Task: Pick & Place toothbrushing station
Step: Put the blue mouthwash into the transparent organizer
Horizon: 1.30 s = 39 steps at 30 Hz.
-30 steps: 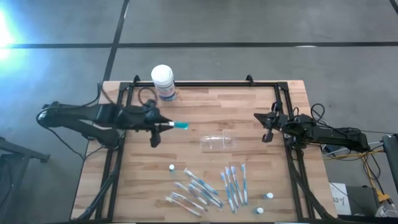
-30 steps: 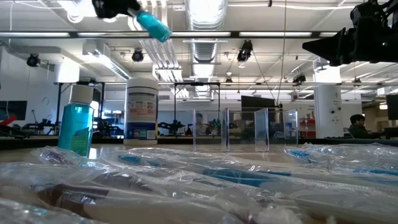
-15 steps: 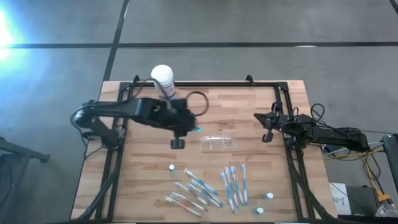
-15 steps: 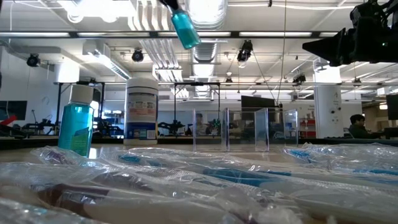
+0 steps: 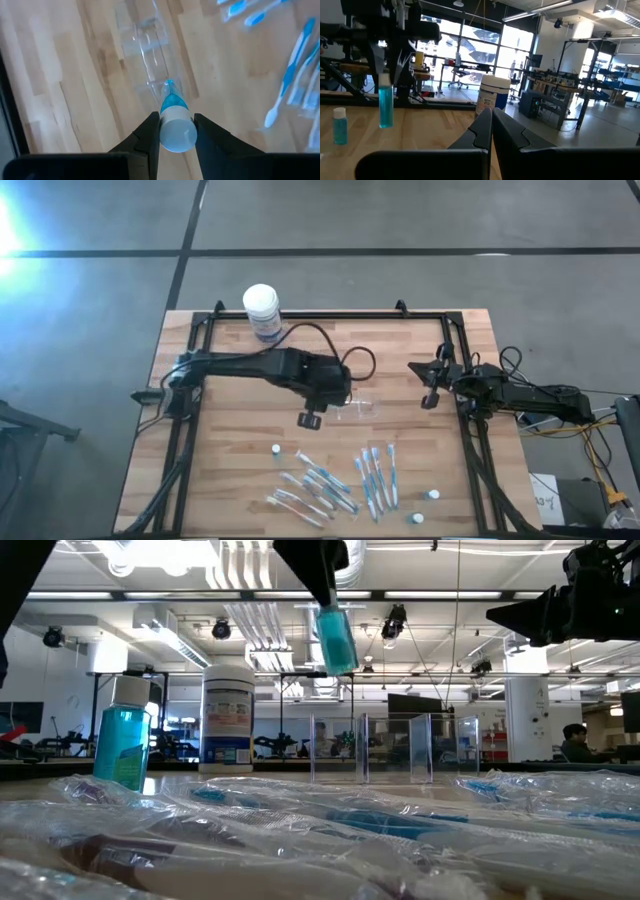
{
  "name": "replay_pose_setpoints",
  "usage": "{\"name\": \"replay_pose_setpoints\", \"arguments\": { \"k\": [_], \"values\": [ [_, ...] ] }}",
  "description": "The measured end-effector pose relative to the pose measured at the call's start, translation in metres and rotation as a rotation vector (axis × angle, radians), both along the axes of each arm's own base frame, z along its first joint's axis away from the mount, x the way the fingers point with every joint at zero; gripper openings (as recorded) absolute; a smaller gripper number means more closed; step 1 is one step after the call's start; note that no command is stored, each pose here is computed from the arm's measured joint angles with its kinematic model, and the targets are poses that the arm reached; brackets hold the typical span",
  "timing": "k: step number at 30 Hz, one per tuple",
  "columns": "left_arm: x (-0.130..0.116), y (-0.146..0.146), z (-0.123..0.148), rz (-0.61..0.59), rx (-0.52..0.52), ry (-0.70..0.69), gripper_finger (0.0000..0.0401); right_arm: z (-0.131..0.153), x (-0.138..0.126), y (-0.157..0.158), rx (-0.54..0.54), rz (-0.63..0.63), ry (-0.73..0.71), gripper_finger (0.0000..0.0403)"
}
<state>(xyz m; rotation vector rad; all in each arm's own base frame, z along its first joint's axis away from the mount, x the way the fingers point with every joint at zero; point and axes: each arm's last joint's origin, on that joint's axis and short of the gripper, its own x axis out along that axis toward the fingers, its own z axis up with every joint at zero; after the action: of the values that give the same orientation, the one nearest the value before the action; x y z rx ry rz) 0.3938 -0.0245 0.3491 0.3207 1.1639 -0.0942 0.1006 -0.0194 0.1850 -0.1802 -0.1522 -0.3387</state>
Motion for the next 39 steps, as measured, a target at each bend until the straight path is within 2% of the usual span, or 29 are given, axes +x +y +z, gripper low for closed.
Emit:
{"name": "replay_pose_setpoints", "arguments": {
  "k": [10, 23, 27, 34, 39],
  "values": [
    [0.016, 0.014, -0.027, 0.013, 0.014, 0.08, 0.0096, 0.0, 0.0, 0.0, 0.0, 0.0, 0.0, 0.0008],
    [0.028, 0.023, -0.048, 0.004, 0.029, 0.125, 0.0096, 0.0, 0.0, 0.0, 0.001, 0.0, 0.005, 0.0008],
    [0.028, 0.024, -0.042, 0.0, 0.031, 0.109, 0.0096, 0.0, 0.0, 0.0, 0.001, 0.0, 0.005, 0.0008],
    [0.025, 0.025, -0.006, 0.003, 0.031, 0.002, 0.0096, 0.0, 0.0, 0.0, 0.001, 0.0, 0.005, 0.0008],
    [0.028, 0.028, -0.004, -0.001, 0.036, -0.01, 0.0096, 0.0, 0.0, 0.0, 0.001, 0.0, 0.005, 0.0008]
  ]
}}
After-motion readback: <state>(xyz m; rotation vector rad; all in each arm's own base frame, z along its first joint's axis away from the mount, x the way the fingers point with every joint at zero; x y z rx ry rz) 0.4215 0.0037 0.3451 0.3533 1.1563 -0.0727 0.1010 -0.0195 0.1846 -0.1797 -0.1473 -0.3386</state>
